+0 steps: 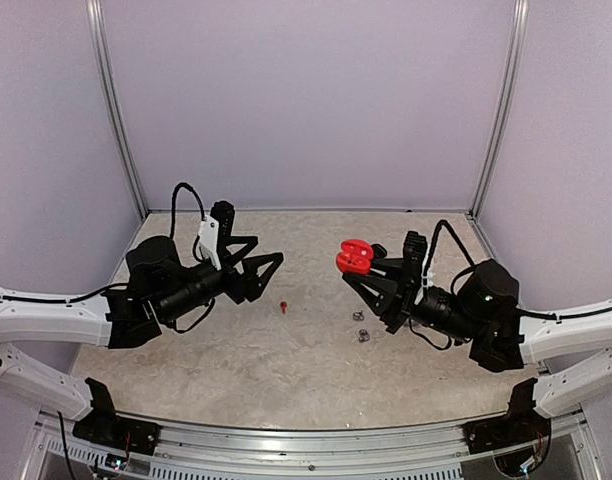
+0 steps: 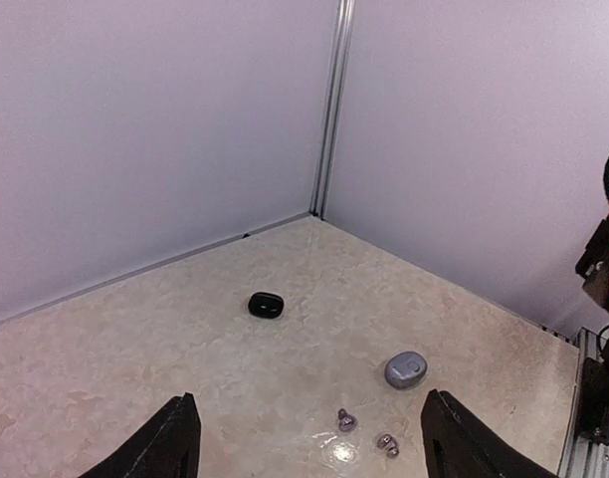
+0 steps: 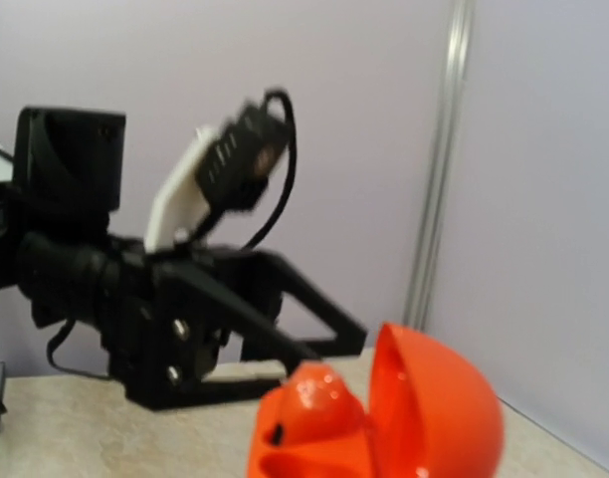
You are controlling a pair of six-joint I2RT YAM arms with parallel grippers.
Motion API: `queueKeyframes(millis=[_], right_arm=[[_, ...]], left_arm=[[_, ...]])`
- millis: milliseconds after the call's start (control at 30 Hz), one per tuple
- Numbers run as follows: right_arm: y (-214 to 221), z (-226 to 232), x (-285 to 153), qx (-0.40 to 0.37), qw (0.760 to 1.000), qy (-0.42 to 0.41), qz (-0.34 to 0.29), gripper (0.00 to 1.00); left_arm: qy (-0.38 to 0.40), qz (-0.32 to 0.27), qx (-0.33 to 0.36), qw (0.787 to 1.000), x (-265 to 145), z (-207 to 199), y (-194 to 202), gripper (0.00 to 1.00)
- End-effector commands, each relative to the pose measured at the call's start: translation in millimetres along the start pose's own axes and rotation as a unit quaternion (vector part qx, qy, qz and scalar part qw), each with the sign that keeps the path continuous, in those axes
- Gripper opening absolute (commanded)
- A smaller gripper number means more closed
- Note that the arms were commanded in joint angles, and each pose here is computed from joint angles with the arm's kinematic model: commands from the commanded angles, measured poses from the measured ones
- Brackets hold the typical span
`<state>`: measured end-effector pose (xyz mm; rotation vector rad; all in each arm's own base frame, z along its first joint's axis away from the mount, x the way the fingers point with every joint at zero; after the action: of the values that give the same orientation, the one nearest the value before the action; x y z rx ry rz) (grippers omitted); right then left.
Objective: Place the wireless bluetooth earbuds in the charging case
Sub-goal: Move the right earbud to the center of the board.
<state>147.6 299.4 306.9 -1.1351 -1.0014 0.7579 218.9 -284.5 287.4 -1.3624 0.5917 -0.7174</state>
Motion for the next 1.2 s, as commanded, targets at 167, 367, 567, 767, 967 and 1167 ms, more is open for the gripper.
queueKeyframes(millis=[167,367,567,767,967,1167], right_arm=[[0.6,-17.6,-19.3,0.015,0.999,0.041,0.013,0.0],[1.3,-21.8,-28.7,0.014,0.998,0.056,0.011,0.0],[2.9,-24.1,-33.2,0.014,0.998,0.063,0.014,0.0],[2.5,-25.4,-35.1,0.013,0.998,0.067,0.012,0.0],[2.0,-25.8,-35.0,0.027,0.997,0.066,0.01,0.0],[0.6,-26.3,-36.0,0.028,0.997,0.067,0.007,0.0]], left_arm=[[-0.067,0.191,-0.048,0.978,45.1,15.2,90.5,0.69],[-0.065,0.311,-0.065,0.946,81.0,17.3,137.5,0.56],[-0.065,0.392,-0.095,0.913,94.5,27.7,189.4,0.4],[-0.064,0.427,-0.105,0.896,99.3,32.6,213.3,0.38],[-0.061,0.453,-0.098,0.884,103.5,34.7,231.4,0.38],[-0.062,0.474,-0.087,0.874,104.6,38.1,242.3,0.32]])
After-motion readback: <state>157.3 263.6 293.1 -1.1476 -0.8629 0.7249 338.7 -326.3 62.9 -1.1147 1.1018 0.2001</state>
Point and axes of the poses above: each gripper's point midway between its finger pads, its own x axis out along the fingers, its own z axis along the line the jaws close on, y = z × x, the point moved 5 cm from there along -x, back along the fingers, and after that the axes turned 14 degrees about x, right-handed, at the moved point
